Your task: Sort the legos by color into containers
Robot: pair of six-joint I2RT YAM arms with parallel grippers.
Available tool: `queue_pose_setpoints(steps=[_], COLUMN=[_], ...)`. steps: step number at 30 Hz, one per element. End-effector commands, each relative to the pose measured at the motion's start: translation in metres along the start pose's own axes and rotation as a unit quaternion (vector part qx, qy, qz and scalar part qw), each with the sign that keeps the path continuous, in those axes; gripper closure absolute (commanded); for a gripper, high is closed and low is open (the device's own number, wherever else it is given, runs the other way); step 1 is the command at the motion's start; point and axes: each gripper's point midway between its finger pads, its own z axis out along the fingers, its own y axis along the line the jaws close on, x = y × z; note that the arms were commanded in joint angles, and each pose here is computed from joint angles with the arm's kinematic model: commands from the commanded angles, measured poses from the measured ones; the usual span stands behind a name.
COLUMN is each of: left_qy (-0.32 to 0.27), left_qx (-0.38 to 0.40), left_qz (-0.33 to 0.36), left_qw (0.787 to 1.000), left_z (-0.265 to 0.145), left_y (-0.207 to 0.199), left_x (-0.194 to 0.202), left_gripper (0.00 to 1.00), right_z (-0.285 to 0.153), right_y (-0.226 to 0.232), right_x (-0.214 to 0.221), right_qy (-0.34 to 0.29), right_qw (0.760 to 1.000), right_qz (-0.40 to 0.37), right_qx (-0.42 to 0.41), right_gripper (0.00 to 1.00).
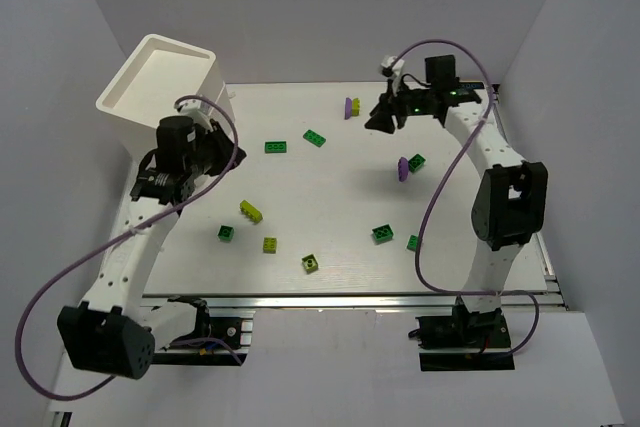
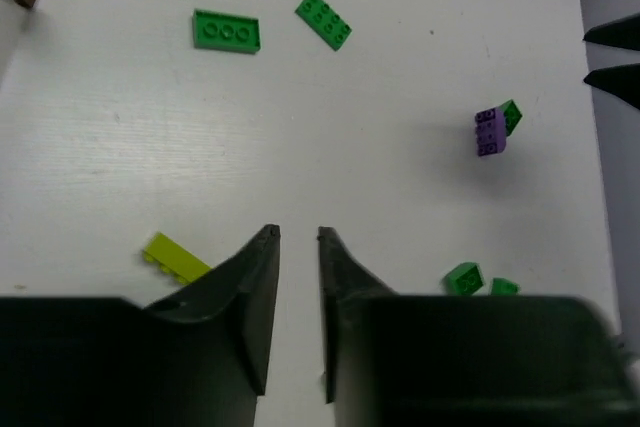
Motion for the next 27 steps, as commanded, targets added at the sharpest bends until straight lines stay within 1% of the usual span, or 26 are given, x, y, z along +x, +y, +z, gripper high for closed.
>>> queue_pose_setpoints(steps=[1, 2, 3, 4, 5, 6, 7, 8, 9, 10, 11, 12, 13, 15, 16, 17, 18, 19, 21, 23, 25, 26, 27], left_qy=[-0.013, -0.025, -0.032, -0.033, -0.049, -0.058, -0.078, -0.096, -0.108, -0.117, -0.137, -0.144, -0.153, -0.176, -0.197, -0.199, -0.224, -0.228, -0.228, -0.218, -0.201, -0.205, -0.202], left_qx=[0.004, 0.000, -0.006, -0.017, -0.024, -0.059, -0.081, -0.094, -0.132, -0.145, -0.154, -0.192, -0.202, -0.220, -0.241, -0.249, -0.260, -0.265, -0.267, -0.271, -0.269, -0.255, -0.249], left_qz=[-0.003, 0.000, 0.001, -0.002, 0.000, -0.004, -0.008, -0.012, -0.017, -0.021, -0.026, -0.033, -0.046, -0.063, -0.081, -0.088, -0.100, -0.104, -0.104, -0.103, -0.106, -0.106, -0.100], left_qw=[1.000, 1.000, 0.999, 0.999, 0.999, 0.997, 0.994, 0.991, 0.985, 0.982, 0.978, 0.970, 0.966, 0.958, 0.947, 0.944, 0.934, 0.931, 0.931, 0.932, 0.936, 0.939, 0.942], left_z=[0.007, 0.007, 0.006, 0.004, -0.002, -0.009, -0.019, -0.029, -0.040, -0.049, -0.064, -0.077, -0.084, -0.109, -0.121, -0.130, -0.144, -0.150, -0.153, -0.148, -0.134, -0.128, -0.122], left_y=[-0.011, -0.015, -0.015, -0.013, -0.017, -0.007, -0.002, -0.001, 0.011, 0.014, 0.014, 0.026, 0.029, 0.031, 0.038, 0.039, 0.039, 0.041, 0.041, 0.043, 0.046, 0.043, 0.042], left_x=[-0.019, -0.029, -0.035, -0.037, -0.050, -0.054, -0.063, -0.074, -0.076, -0.079, -0.087, -0.086, -0.087, -0.093, -0.099, -0.098, -0.109, -0.111, -0.111, -0.106, -0.096, -0.099, -0.098], left_gripper=[0.63, 0.52, 0.42, 0.32, 0.29, 0.26, 0.23, 0.22, 0.21, 0.20, 0.21, 0.20, 0.20, 0.21, 0.21, 0.21, 0.21, 0.20, 0.21, 0.22, 0.28, 0.33, 0.40], right_z=[0.035, 0.045, 0.053, 0.065, 0.085, 0.102, 0.107, 0.128, 0.140, 0.149, 0.169, 0.178, 0.182, 0.208, 0.215, 0.234, 0.238, 0.249, 0.252, 0.265, 0.267, 0.266, 0.265], right_y=[0.012, 0.009, 0.009, 0.015, 0.020, 0.031, 0.031, 0.040, 0.047, 0.052, 0.063, 0.068, 0.068, 0.071, 0.070, 0.073, 0.076, 0.072, 0.083, 0.084, 0.092, 0.097, 0.098], right_x=[-0.038, -0.052, -0.056, -0.070, -0.067, -0.077, -0.094, -0.086, -0.104, -0.108, -0.104, -0.109, -0.126, -0.135, -0.144, -0.148, -0.154, -0.152, -0.172, -0.169, -0.171, -0.173, -0.171], right_qy=[-0.042, -0.061, -0.064, -0.073, -0.070, -0.081, -0.099, -0.098, -0.131, -0.145, -0.151, -0.168, -0.207, -0.230, -0.251, -0.266, -0.283, -0.309, -0.346, -0.348, -0.350, -0.350, -0.347], right_qw=[0.996, 0.994, 0.994, 0.992, 0.994, 0.993, 0.991, 0.994, 0.989, 0.987, 0.986, 0.983, 0.975, 0.970, 0.965, 0.961, 0.956, 0.948, 0.933, 0.932, 0.930, 0.929, 0.930], right_qz=[-0.079, -0.083, -0.085, -0.099, -0.084, -0.087, -0.091, -0.054, -0.068, -0.063, -0.037, -0.039, -0.068, -0.055, -0.059, -0.059, -0.048, -0.057, -0.080, -0.085, -0.099, -0.103, -0.105], right_qx=[0.014, 0.033, 0.039, 0.038, 0.030, 0.016, 0.013, -0.016, -0.024, -0.034, -0.053, -0.057, -0.052, -0.048, -0.046, -0.054, -0.060, -0.055, -0.055, -0.047, -0.052, -0.056, -0.055], right_gripper=[0.51, 0.49, 0.40, 0.18, 0.11, 0.11, 0.11, 0.11, 0.11, 0.11, 0.11, 0.11, 0.11, 0.11, 0.11, 0.11, 0.11, 0.12, 0.11, 0.11, 0.11, 0.12, 0.16])
